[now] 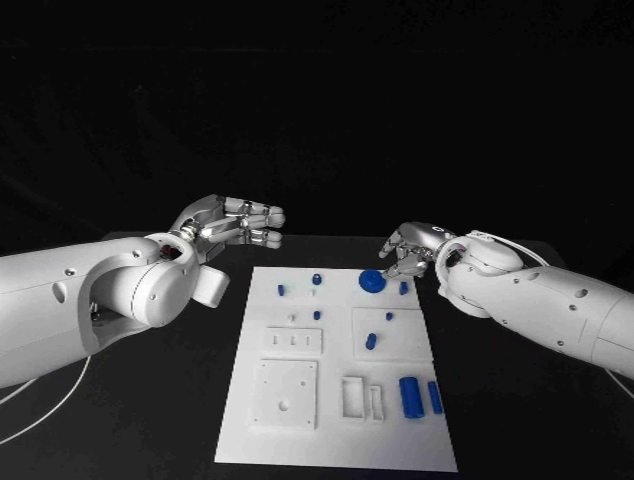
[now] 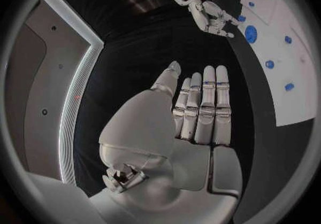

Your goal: Assemble the parts on the task board

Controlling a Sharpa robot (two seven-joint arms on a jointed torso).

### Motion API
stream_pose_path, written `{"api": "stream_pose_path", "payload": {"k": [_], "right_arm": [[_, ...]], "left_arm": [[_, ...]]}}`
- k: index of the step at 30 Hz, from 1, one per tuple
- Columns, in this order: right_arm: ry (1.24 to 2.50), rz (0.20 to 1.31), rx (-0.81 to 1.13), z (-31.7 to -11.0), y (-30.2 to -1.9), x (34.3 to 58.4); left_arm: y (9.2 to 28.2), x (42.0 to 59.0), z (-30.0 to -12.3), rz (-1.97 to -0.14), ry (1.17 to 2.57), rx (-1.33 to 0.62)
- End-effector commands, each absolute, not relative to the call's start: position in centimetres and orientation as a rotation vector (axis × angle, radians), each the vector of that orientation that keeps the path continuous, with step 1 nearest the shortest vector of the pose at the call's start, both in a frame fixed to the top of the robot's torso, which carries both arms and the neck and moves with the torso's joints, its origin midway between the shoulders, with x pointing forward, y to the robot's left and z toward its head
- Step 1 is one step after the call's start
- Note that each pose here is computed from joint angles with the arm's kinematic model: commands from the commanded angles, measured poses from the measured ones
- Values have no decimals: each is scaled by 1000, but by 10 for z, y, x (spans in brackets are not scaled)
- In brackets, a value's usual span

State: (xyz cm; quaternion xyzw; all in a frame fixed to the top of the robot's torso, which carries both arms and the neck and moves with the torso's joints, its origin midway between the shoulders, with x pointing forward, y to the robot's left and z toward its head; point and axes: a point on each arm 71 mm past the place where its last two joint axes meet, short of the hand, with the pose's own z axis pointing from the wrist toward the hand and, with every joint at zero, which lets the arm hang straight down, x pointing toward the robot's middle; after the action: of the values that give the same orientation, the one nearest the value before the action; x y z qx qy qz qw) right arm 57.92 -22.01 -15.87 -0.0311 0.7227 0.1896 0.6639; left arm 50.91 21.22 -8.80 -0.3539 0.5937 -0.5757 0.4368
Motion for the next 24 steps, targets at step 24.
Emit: {"api": "stream_pose_path", "payload": {"k": [24], "right_arm": [[1726, 394, -91, -188, -204, 591]], "left_arm": [[206, 509, -87, -1457, 1490, -853]]}}
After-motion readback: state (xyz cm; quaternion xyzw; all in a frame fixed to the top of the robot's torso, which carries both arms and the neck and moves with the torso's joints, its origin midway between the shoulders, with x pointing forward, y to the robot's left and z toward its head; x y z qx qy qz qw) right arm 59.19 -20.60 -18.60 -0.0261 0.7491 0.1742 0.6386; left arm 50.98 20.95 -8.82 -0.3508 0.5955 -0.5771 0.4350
